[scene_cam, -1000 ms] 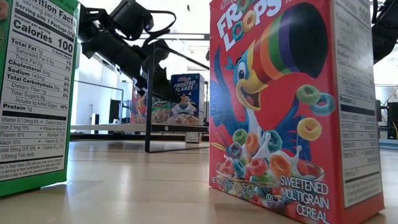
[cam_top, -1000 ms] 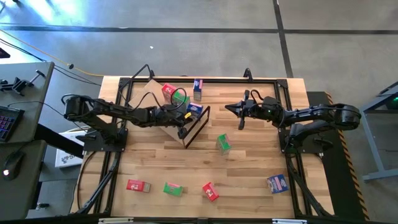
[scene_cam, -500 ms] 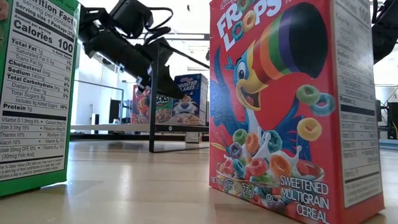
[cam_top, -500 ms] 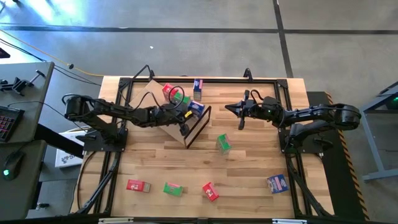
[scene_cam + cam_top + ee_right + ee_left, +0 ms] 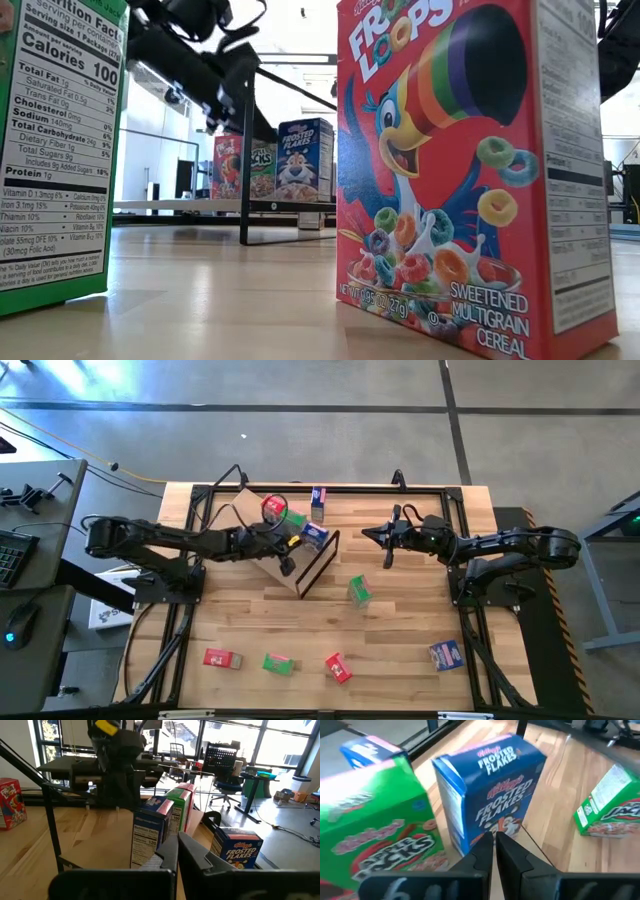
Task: Stack cereal on shelf
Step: Put the bottom left red cereal on the shelf
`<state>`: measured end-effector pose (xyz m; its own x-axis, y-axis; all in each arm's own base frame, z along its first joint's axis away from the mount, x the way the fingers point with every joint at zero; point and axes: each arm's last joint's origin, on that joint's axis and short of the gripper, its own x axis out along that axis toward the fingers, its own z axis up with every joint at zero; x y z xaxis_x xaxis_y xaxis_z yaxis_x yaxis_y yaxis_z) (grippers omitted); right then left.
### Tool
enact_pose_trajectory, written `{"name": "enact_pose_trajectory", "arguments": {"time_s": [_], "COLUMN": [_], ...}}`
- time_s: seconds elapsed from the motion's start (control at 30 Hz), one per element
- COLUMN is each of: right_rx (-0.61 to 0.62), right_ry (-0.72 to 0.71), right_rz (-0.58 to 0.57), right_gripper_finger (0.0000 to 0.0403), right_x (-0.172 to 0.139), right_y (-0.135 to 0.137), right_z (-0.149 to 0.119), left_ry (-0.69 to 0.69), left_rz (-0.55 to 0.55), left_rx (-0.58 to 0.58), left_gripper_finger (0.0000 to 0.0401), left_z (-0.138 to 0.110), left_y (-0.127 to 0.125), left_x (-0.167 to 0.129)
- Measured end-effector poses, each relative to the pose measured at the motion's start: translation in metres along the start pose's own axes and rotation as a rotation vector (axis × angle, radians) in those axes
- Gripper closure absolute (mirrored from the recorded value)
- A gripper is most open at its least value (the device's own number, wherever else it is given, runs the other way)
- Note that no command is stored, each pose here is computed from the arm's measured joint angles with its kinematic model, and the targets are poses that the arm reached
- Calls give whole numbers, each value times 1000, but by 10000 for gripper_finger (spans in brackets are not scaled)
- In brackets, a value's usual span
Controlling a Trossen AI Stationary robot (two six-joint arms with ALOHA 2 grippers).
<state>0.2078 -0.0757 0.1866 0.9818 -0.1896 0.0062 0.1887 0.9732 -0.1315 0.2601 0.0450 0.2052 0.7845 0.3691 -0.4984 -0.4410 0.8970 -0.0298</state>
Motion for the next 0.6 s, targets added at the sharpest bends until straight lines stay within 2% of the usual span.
{"name": "enact_pose_trajectory", "arguments": {"time_s": [0.23,0.33,0.47,0.6], "right_rx": [0,-2,-6,-5], "right_ry": [1,1,1,4], "right_rz": [0,0,0,2], "right_gripper_finger": [403,403,403,403], "right_x": [0,0,0,0], "right_y": [0,0,0,0], "right_z": [0,0,0,0], "left_ry": [-61,-31,38,93], "left_rz": [-85,-117,-147,-166], "left_rx": [4,-25,-83,-55], "left_gripper_finger": [389,389,390,398], "left_z": [9,13,31,52], "left_y": [9,14,18,15], "left_x": [-28,-40,-60,-76]}}
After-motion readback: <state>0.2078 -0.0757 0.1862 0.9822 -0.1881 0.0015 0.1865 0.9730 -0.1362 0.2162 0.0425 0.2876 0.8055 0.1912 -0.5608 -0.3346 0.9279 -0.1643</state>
